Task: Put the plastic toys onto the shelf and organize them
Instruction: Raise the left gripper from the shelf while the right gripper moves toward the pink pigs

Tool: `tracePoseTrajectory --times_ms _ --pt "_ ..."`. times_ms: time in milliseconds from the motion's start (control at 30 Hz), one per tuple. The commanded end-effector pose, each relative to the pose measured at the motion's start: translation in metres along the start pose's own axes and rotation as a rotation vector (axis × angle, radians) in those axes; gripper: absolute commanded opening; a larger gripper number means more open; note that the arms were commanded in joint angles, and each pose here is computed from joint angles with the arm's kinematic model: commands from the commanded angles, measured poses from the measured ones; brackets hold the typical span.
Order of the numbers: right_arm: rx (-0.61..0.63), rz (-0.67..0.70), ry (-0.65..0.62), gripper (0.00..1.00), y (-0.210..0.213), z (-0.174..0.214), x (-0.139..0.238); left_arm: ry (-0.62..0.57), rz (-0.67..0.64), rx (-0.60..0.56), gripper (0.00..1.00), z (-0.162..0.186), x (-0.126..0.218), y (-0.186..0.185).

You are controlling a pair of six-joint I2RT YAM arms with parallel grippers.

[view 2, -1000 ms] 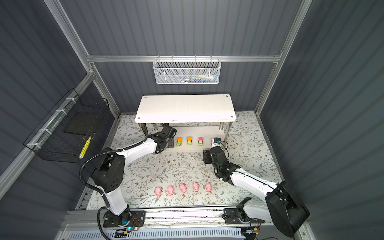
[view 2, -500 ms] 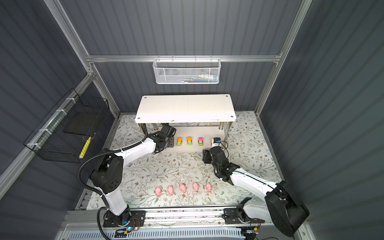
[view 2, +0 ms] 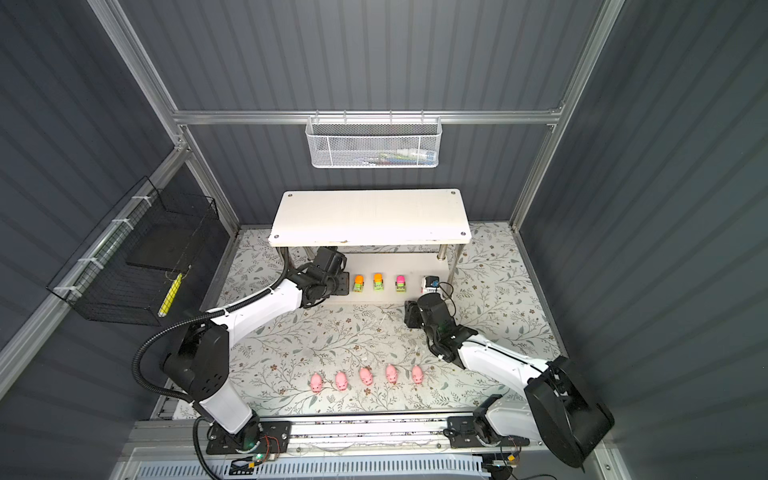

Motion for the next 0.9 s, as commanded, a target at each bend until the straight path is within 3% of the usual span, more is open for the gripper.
tracePoseTrajectory --times_ms 0,400,867 --pt "-0.018 -0.02 -0.018 0.6 0.006 -0.008 -0.002 -0.078 0.054 0.047 0.61 -0.016 0.016 -0.009" --pt "-0.018 -0.017 -0.007 0.6 0.006 -0.007 -0.001 -0.048 0.099 0.023 0.62 0.013 0.021 -0.042" --pt "-0.012 -0.007 0.127 0.63 -0.004 0.015 0.038 -0.079 0.197 0.021 0.63 0.036 0.088 -0.057"
Point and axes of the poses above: each gripper's point midway between its finger pads, its own x axis back along the fingers, its own y axis along the line the jaws close on, z = x × y, the point moved 1 cm from there along x, back along the fingers, and after that the axes turned 9 degrees about -x, right-handed, at the moved point
